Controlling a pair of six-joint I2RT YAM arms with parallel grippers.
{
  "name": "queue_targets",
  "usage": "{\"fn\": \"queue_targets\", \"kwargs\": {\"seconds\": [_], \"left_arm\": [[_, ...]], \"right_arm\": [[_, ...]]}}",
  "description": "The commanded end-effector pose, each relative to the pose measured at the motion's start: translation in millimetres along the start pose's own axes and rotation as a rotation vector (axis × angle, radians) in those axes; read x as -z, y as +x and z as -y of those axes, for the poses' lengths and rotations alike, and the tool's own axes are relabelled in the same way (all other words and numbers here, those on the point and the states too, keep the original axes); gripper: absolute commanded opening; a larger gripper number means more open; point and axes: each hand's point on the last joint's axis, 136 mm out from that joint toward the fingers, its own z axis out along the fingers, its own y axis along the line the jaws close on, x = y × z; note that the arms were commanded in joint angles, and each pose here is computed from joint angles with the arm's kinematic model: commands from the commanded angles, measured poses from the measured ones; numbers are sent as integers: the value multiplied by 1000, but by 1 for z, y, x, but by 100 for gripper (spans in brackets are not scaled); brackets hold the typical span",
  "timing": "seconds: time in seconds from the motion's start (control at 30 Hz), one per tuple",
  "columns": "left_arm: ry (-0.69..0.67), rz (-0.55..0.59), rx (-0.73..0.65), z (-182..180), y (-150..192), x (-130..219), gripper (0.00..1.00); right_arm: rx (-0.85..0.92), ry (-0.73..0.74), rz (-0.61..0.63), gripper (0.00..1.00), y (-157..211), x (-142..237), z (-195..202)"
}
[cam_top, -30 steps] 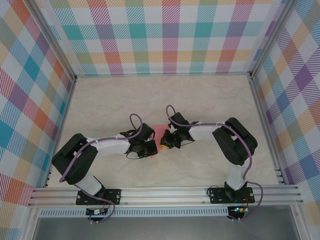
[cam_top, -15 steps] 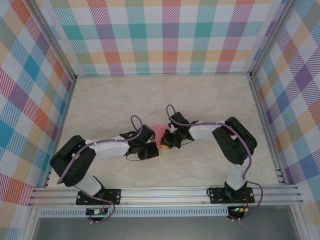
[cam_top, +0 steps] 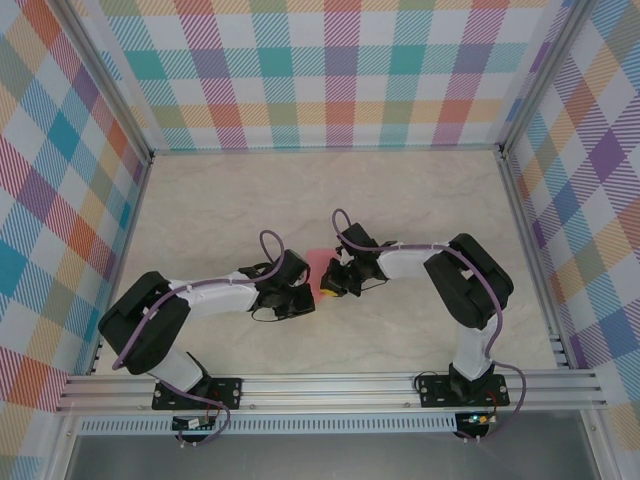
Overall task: Fold a paper plane with a square sheet of paper (pick it up from the middle)
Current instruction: Third fold the triangle at the center of the table.
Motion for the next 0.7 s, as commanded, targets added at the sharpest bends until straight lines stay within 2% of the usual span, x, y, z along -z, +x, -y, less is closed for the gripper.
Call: {"fn": "queue_targets", "kwargs": {"seconds": [0.0, 0.2, 0.43, 0.67], "left_arm": [[10, 15, -19, 3, 2, 10, 11], [15, 31, -24, 4, 0, 14, 11], [-38, -11, -5, -10, 7, 0, 11], [-95, 6, 6, -23, 4, -2, 10]], "right_arm": [[-93, 216, 8, 4, 2, -16, 66], [-95, 219, 4, 4, 2, -17, 68], [-94, 223, 1, 4, 3, -17, 69], [-96, 228, -3, 4, 4, -18, 71]]}}
